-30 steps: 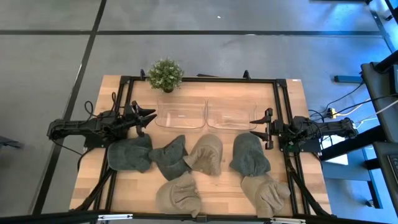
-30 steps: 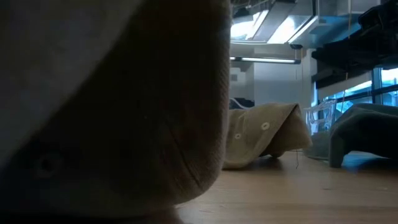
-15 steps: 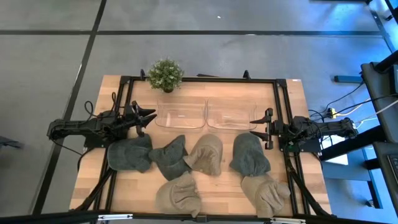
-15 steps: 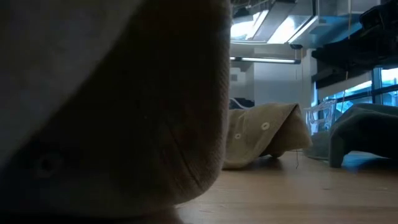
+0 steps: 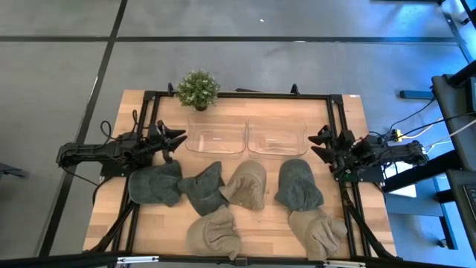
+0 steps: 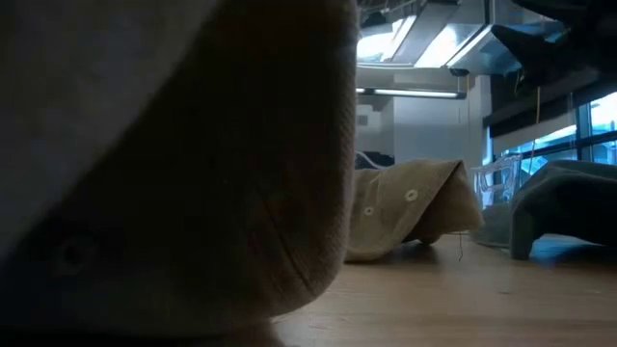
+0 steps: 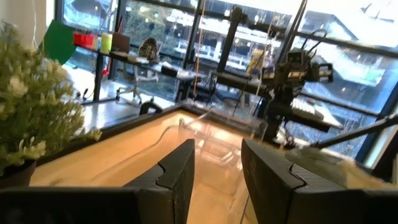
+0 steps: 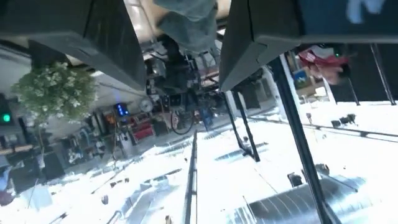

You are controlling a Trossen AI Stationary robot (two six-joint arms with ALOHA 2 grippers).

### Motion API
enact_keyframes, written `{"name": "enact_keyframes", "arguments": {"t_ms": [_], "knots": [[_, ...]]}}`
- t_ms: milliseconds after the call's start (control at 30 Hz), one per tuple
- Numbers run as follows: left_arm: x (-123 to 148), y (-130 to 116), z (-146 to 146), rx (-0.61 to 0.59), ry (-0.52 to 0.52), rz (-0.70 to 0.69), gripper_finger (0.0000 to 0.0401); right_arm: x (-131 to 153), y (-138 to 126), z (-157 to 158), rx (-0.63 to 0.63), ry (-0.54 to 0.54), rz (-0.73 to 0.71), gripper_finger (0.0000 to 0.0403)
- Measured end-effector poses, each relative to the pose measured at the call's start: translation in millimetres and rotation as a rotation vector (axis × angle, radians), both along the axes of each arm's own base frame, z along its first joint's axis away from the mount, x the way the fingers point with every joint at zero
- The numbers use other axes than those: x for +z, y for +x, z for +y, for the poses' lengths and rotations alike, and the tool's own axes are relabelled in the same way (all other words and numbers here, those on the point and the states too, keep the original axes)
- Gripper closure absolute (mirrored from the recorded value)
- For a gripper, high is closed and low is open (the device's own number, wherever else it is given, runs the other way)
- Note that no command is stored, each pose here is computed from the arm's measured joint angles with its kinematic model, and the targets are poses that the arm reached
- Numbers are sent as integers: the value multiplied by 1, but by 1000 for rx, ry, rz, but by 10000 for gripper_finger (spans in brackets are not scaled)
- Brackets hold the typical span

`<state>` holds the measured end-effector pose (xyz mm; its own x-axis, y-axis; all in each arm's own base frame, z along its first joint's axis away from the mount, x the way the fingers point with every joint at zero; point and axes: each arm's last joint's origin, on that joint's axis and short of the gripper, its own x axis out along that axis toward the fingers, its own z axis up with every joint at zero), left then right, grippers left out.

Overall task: Pick & Place hat
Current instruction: Put the right black cap into the right transparent bin

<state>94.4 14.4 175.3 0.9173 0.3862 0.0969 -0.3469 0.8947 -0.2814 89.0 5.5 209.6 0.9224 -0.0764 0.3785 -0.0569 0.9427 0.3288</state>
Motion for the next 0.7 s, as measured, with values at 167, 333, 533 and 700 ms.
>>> {"name": "enact_keyframes", "arguments": {"t_ms": [167,333,533,700], "knots": [[2,-1,1,48,-3,-18,274,50,5,1,-36,-106,95,198],[2,-2,3,131,-13,-20,274,103,41,2,-121,-89,409,198],[2,-2,4,158,-59,-44,274,144,98,21,-39,190,659,198],[2,-2,4,158,-65,-47,274,156,129,60,55,402,761,198]]}}
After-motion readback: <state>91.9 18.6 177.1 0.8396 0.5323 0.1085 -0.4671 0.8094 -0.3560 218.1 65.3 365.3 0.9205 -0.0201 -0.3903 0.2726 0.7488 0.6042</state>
